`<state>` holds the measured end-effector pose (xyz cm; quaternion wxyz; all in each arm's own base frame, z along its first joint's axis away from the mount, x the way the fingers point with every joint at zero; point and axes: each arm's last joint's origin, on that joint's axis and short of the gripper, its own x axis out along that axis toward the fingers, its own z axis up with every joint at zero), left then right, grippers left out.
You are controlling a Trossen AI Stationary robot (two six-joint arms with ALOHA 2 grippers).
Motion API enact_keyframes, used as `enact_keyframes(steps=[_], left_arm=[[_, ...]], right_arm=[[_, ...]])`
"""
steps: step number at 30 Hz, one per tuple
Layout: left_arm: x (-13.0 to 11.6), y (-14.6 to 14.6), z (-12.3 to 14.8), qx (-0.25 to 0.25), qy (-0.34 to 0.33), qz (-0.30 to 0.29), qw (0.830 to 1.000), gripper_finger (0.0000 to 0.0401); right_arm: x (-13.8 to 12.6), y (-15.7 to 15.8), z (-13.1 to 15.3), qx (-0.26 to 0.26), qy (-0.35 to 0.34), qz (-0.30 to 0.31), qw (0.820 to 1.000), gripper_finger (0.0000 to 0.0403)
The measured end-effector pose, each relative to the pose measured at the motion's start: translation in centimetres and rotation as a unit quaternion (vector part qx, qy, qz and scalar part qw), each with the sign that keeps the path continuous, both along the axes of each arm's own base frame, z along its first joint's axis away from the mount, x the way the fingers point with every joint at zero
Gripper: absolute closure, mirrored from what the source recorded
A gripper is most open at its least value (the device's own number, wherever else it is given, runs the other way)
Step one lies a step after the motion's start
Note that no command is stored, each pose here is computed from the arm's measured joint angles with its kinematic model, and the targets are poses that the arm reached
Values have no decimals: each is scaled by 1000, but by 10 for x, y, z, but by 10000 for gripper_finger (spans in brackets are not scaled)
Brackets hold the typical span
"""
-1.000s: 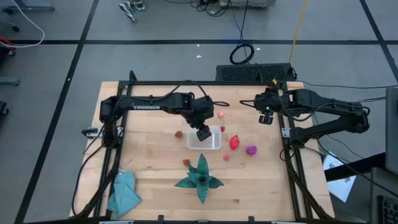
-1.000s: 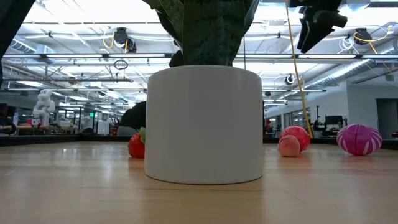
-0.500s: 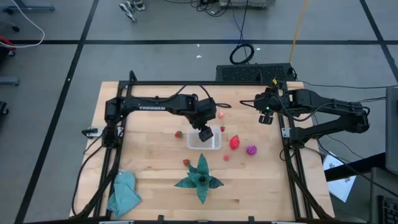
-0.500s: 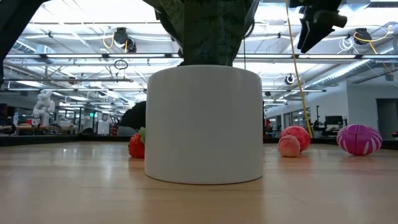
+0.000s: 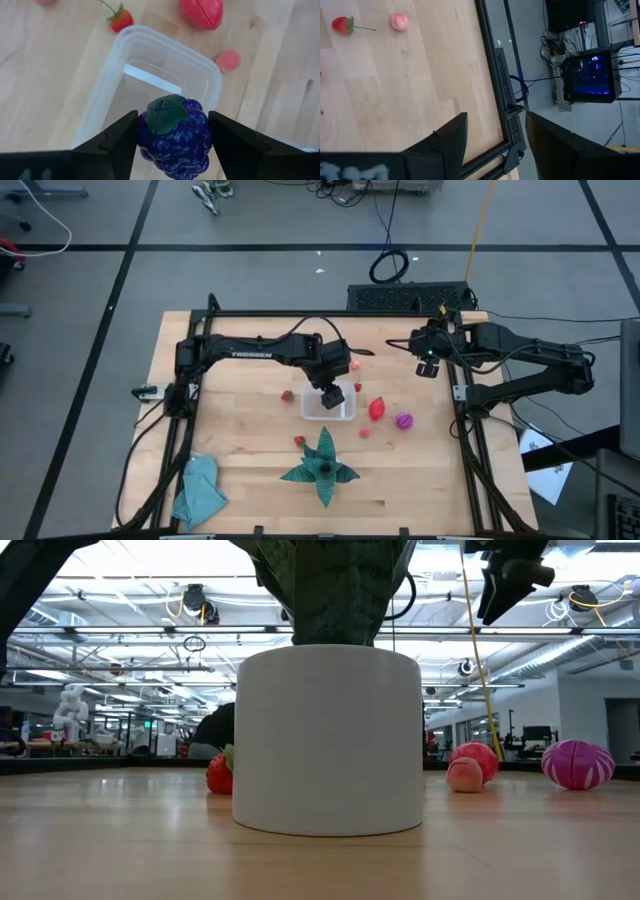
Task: Pick and placing Produce into tupperware
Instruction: Put the purple grapes into the transparent bin
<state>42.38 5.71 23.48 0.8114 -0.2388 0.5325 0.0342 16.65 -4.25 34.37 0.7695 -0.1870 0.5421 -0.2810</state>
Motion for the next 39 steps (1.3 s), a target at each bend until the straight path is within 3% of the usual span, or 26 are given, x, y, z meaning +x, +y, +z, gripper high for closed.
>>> enact_keyframes(steps=[39], left_arm=[[9, 0, -44, -10, 45, -21, 999, 173]], right_arm=[[0, 0, 0, 1, -1, -1, 1000, 211]])
